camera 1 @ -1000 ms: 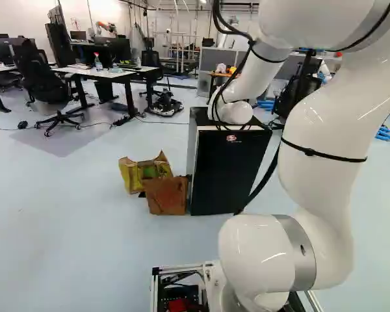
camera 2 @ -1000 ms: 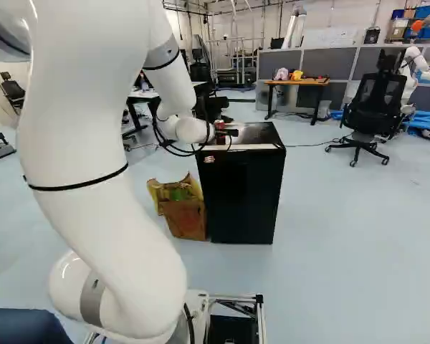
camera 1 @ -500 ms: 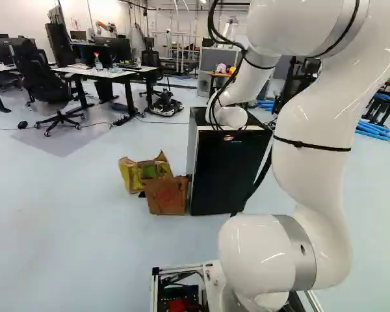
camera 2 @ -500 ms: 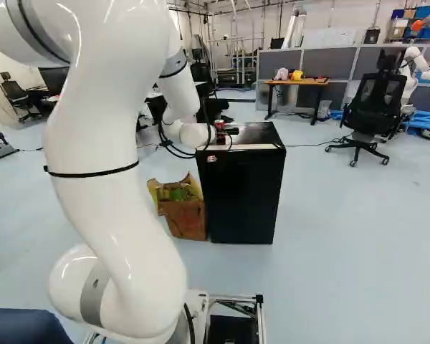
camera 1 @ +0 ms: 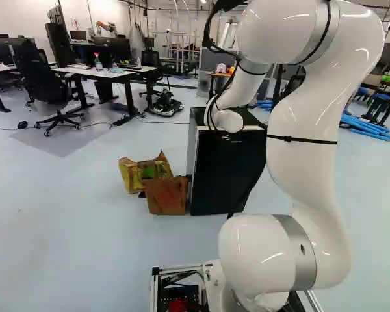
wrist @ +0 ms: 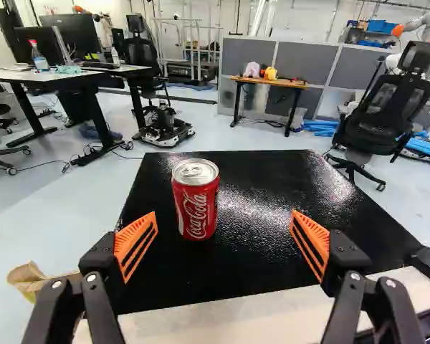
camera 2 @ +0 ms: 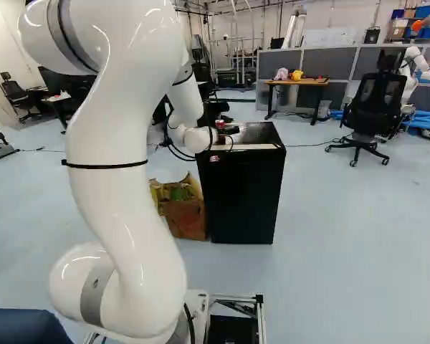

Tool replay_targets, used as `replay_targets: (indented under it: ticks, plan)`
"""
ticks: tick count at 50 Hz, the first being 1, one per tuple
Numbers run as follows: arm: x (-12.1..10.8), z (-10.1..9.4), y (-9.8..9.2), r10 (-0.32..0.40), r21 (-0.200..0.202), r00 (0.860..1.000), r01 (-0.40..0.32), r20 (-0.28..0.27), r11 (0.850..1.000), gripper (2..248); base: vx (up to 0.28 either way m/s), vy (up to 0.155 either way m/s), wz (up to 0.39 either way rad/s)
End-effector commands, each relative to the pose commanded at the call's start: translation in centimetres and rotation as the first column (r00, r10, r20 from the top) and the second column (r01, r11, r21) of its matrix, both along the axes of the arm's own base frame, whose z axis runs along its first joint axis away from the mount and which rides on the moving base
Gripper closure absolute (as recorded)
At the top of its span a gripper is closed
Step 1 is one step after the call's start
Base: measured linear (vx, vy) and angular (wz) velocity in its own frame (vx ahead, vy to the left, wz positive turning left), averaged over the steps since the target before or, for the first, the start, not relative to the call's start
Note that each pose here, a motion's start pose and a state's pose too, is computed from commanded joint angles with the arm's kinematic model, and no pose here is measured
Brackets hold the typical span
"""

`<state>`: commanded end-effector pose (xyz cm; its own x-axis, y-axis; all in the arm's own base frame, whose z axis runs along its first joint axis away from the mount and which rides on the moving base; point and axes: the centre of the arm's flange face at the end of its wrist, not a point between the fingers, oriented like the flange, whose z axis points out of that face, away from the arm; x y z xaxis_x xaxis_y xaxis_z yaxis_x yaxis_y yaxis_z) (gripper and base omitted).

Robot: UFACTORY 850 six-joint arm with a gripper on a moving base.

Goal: Grab a drink from the fridge

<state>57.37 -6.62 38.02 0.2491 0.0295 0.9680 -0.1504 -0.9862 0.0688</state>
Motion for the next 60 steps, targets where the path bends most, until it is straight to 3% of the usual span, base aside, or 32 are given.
replay_targets:
  ticks: [28,38,60]
  plan:
    - [2.8,-2.5,-0.1,0.000,-0.016,0.997,0.001,0.078,1.000,3,0.000,0.000,0.000]
    - [3.8,-2.5,-0.2,0.001,-0.022,0.994,0.002,0.110,1.000,3,0.000,0.000,0.000]
    - [5.7,-2.8,-0.2,0.003,-0.023,0.992,-0.001,0.126,1.000,3,0.000,0.000,0.000]
